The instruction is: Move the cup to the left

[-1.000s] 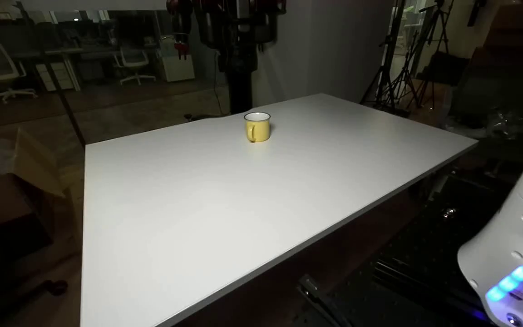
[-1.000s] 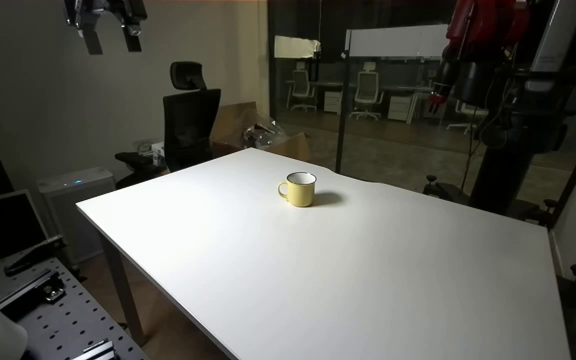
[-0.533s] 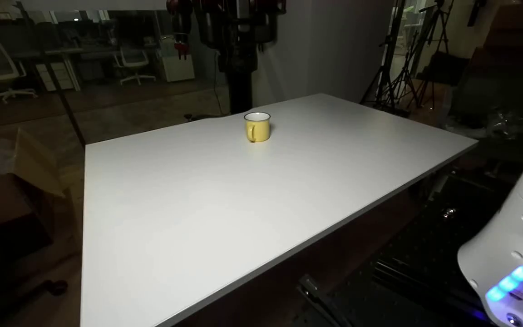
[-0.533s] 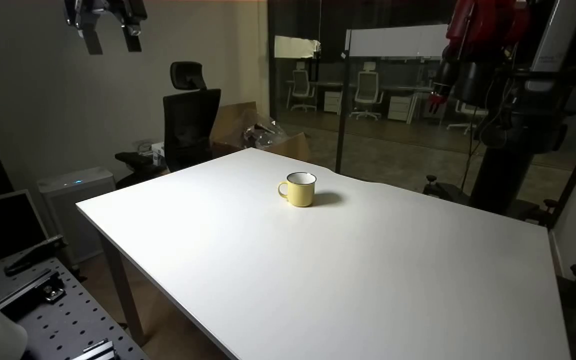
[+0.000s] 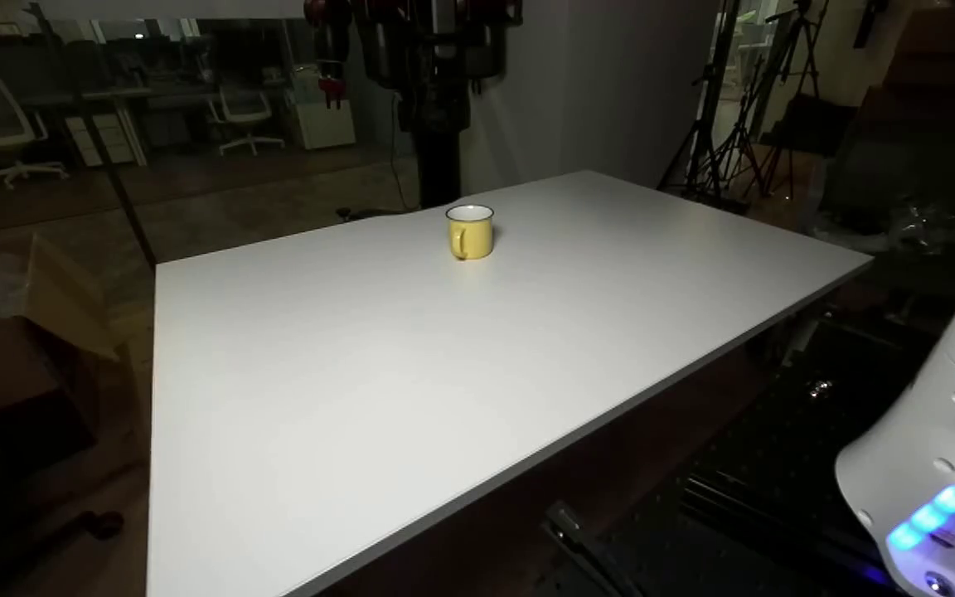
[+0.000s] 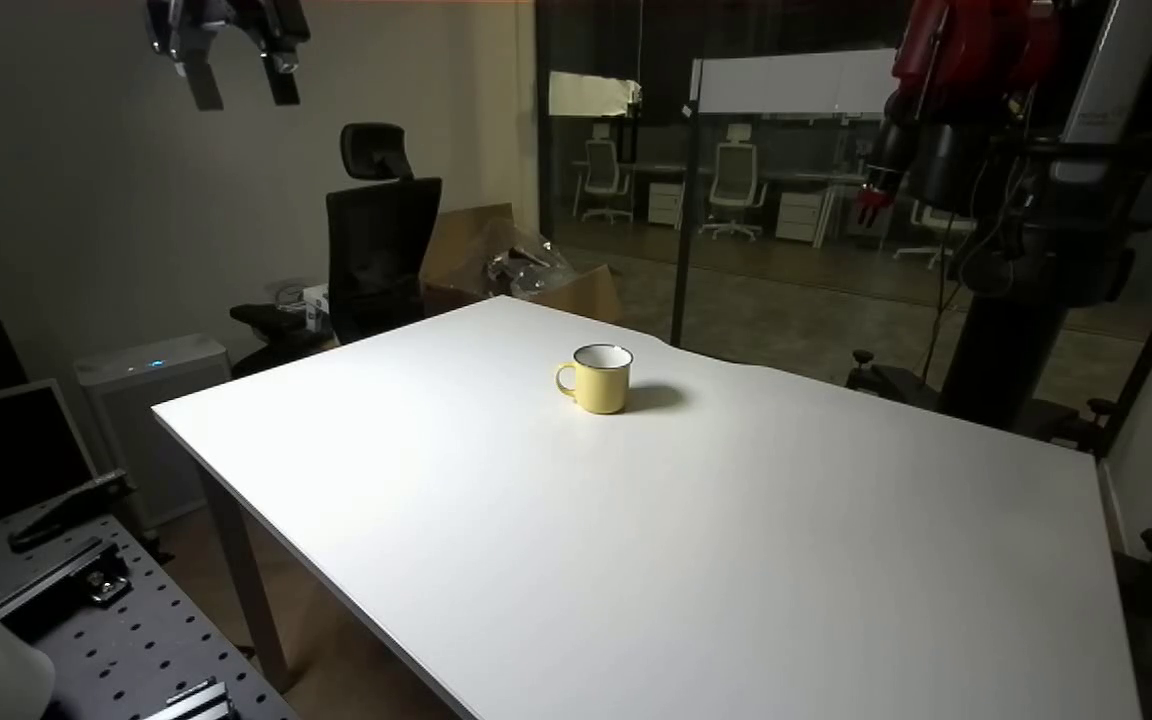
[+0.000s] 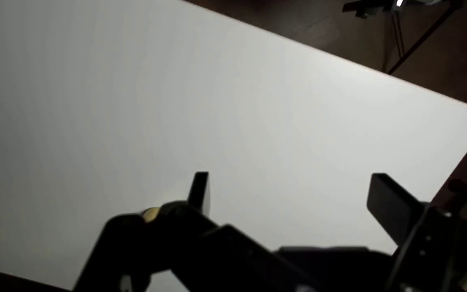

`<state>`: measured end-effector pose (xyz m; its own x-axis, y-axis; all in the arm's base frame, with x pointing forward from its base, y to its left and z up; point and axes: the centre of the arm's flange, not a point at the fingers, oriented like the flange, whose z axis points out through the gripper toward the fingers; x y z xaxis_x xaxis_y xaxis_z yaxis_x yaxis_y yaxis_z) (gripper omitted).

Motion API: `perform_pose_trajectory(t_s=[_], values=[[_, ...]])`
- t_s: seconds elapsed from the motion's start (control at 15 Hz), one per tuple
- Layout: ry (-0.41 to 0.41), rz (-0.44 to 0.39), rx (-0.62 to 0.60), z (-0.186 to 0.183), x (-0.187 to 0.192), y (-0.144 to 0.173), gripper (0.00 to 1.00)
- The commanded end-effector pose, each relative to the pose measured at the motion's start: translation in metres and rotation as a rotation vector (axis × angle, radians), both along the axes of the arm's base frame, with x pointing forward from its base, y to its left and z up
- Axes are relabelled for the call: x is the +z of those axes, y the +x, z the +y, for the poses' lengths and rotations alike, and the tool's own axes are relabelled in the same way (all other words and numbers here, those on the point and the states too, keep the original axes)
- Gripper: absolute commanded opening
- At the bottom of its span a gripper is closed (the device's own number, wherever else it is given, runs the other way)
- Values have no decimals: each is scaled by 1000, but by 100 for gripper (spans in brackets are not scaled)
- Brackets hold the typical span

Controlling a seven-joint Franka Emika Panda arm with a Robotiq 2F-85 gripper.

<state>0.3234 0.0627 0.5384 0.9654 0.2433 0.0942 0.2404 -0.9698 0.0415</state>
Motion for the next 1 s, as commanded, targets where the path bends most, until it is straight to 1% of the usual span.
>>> perform_pose_trajectory(t_s=[0.0,0.13,0.27,0.33,0.47,0.73,0.8,0.93], values=[[25,-31,-27,-28,-15,50,100],[33,-10,-51,-55,-34,79,100],[40,11,-87,-84,-55,97,100],[38,-14,-72,-65,-49,65,100],[43,16,-92,-85,-67,80,100],[41,19,-89,-85,-67,87,100],[50,11,-110,-85,-67,95,100],[79,-18,-235,-90,-72,128,100]])
